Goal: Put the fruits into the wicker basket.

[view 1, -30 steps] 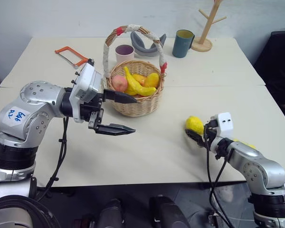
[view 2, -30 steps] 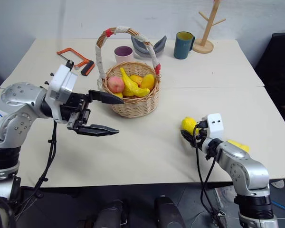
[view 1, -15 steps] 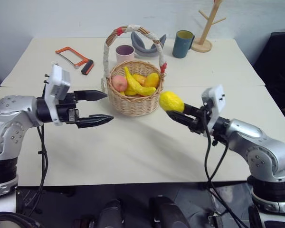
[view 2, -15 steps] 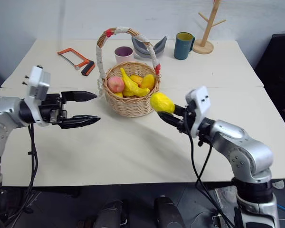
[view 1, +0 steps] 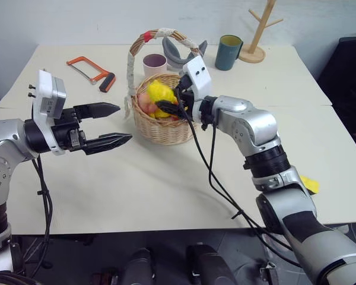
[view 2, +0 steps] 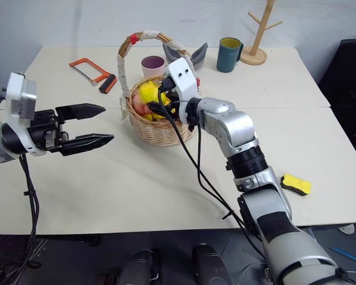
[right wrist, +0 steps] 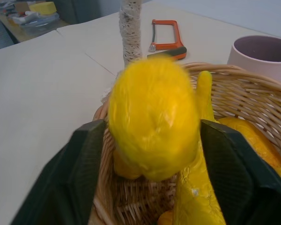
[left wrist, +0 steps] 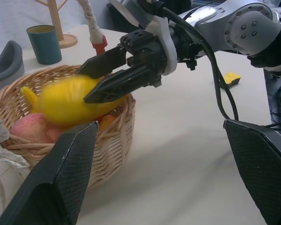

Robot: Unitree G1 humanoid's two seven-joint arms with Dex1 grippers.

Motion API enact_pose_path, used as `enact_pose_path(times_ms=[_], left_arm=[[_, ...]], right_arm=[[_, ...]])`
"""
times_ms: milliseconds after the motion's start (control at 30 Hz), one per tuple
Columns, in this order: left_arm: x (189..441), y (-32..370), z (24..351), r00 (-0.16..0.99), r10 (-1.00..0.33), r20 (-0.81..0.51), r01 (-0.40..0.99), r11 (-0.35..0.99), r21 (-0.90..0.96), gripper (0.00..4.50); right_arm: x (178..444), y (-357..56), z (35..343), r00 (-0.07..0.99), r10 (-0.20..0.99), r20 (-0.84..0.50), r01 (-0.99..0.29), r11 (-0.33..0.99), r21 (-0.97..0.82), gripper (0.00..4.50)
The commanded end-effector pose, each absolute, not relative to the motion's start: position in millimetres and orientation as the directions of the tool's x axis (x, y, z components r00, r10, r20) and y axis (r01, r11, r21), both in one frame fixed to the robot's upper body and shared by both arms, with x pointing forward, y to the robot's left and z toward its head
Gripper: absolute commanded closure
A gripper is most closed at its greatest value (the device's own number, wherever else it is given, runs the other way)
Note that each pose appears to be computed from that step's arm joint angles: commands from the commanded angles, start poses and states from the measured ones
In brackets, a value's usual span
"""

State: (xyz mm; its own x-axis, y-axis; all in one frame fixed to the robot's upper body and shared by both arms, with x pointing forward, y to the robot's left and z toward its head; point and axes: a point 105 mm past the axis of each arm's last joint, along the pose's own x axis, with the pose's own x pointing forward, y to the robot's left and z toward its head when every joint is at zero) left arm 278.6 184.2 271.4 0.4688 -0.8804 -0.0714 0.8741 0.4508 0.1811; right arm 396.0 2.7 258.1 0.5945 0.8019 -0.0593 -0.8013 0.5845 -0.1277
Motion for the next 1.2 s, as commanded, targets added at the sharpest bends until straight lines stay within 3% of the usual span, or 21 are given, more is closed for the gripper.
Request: enact_pose_path(times_ms=[33, 133, 267, 467, 700, 800, 1000, 1167, 1200], left_arm=[[274.3, 181.0, 280.2, 0.461, -0.886, -0.04, 0.868, 0.441, 0.227, 0.0], [275.9, 179.1, 280.6, 0.459, -0.888, -0.034, 0.868, 0.44, 0.231, 0.0], [277.3, 177.5, 283.5, 0.453, -0.891, -0.024, 0.868, 0.436, 0.237, 0.0], [283.5, 173.6, 288.8, 0.451, -0.893, -0.001, 0.864, 0.436, 0.251, 0.0], [283.9, 169.0, 293.4, 0.439, -0.898, 0.005, 0.865, 0.424, 0.269, 0.0], [284.9, 169.5, 294.9, 0.443, -0.896, 0.009, 0.861, 0.429, 0.275, 0.0], [284.7, 167.2, 296.6, 0.441, -0.897, 0.02, 0.859, 0.429, 0.28, 0.0], [284.8, 164.0, 295.5, 0.432, -0.901, 0.028, 0.863, 0.423, 0.276, 0.0], [284.5, 162.6, 294.7, 0.426, -0.904, 0.032, 0.867, 0.418, 0.27, 0.0]], right_arm=[[371.3, 3.3, 289.8, 0.544, 0.839, 0.014, -0.814, 0.531, -0.234, 0.07], [361.0, -10.2, 302.3, 0.559, 0.827, 0.052, -0.798, 0.554, -0.238, 0.07], [364.6, -49.4, 303.6, 0.672, 0.738, 0.068, -0.709, 0.666, -0.231, 0.07], [397.1, -70.4, 289.1, 0.783, 0.619, 0.05, -0.604, 0.778, -0.171, 0.07], [431.4, -57.6, 289.1, 0.806, 0.588, 0.064, -0.58, 0.807, -0.113, 0.07], [440.5, -49.3, 282.3, 0.802, 0.595, 0.054, -0.587, 0.802, -0.114, 0.66], [454.5, -44.8, 271.5, 0.814, 0.579, 0.053, -0.567, 0.811, -0.148, 2.61], [451.6, -50.0, 279.7, 0.808, 0.579, 0.106, -0.561, 0.812, -0.161, 4.24], [449.4, -52.5, 283.1, 0.807, 0.579, 0.12, -0.558, 0.813, -0.169, 4.36]])
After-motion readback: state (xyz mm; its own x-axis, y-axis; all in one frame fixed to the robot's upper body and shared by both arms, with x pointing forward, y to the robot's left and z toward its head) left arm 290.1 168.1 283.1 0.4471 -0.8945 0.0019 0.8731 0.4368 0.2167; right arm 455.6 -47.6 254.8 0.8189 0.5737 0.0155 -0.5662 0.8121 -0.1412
